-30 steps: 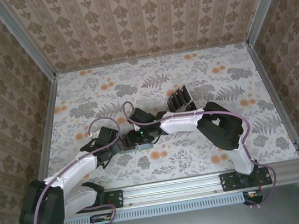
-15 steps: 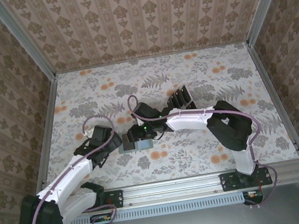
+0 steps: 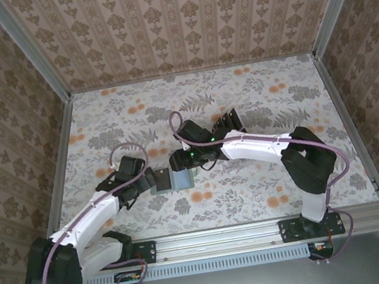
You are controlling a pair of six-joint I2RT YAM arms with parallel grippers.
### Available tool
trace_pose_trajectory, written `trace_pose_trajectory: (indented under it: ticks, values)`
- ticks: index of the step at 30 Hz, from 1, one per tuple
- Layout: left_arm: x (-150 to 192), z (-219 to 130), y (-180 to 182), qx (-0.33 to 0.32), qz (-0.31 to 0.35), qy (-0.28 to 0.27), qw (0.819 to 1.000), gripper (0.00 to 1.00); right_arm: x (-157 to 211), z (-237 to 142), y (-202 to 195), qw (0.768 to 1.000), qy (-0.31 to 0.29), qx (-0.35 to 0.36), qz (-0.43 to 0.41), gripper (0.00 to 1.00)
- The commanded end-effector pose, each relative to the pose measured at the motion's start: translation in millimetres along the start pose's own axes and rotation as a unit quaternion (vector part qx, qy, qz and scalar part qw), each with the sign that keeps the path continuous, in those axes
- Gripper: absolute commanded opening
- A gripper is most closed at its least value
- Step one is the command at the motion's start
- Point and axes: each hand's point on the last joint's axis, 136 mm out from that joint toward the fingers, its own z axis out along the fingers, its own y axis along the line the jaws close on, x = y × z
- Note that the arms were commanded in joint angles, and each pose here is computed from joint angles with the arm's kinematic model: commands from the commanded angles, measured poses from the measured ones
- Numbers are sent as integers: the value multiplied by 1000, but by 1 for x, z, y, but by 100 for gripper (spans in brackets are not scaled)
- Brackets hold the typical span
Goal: Put the credit cards into the card holder
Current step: Flip over the card slot on the card holder.
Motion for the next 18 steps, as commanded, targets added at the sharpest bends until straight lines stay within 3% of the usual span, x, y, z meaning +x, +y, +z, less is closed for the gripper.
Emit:
trace_pose_trajectory:
  ticks: [1,18]
  values:
    - [-2,1,-2,1,13,5,1000,100,9,14,-10,999,30,18,-14,53]
    - [8,6,-1,-6,19,15,1000,100,12,36,-19,997,60,36,-31,53]
